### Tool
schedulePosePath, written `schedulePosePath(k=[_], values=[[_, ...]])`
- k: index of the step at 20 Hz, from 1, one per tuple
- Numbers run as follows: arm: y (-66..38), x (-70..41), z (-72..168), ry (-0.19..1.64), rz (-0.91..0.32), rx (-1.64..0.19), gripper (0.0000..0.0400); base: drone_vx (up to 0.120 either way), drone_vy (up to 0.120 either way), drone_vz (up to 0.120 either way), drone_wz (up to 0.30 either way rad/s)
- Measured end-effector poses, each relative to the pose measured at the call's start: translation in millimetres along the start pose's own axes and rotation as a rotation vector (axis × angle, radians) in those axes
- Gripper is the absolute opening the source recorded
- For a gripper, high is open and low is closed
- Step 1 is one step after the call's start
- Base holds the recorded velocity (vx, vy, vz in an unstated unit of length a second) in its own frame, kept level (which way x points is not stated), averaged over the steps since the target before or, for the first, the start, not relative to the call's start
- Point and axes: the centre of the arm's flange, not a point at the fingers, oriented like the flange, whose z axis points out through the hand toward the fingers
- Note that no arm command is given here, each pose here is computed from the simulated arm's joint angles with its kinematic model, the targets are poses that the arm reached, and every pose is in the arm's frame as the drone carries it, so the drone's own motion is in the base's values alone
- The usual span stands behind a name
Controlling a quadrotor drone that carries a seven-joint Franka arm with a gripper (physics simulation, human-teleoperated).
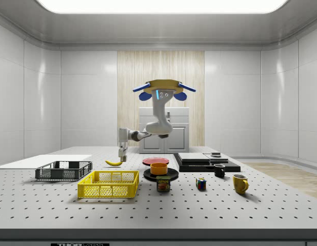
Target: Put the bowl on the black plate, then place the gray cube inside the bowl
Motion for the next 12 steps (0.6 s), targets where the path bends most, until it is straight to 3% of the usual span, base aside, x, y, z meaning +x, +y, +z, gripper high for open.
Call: schedulePosePath(k=[6,8,12], values=[[0.0,0.0,-0.7,0.000,0.000,0.000,0.0250,-0.120,0.000,0.000,0.000],[0.0,0.0,-0.7,0.000,0.000,0.000,0.0250,-0.120,-0.100,0.000,0.000],[0.0,0.0,-0.8,0.000,0.000,0.000,0.0250,-0.120,0.000,0.000,0.000]])
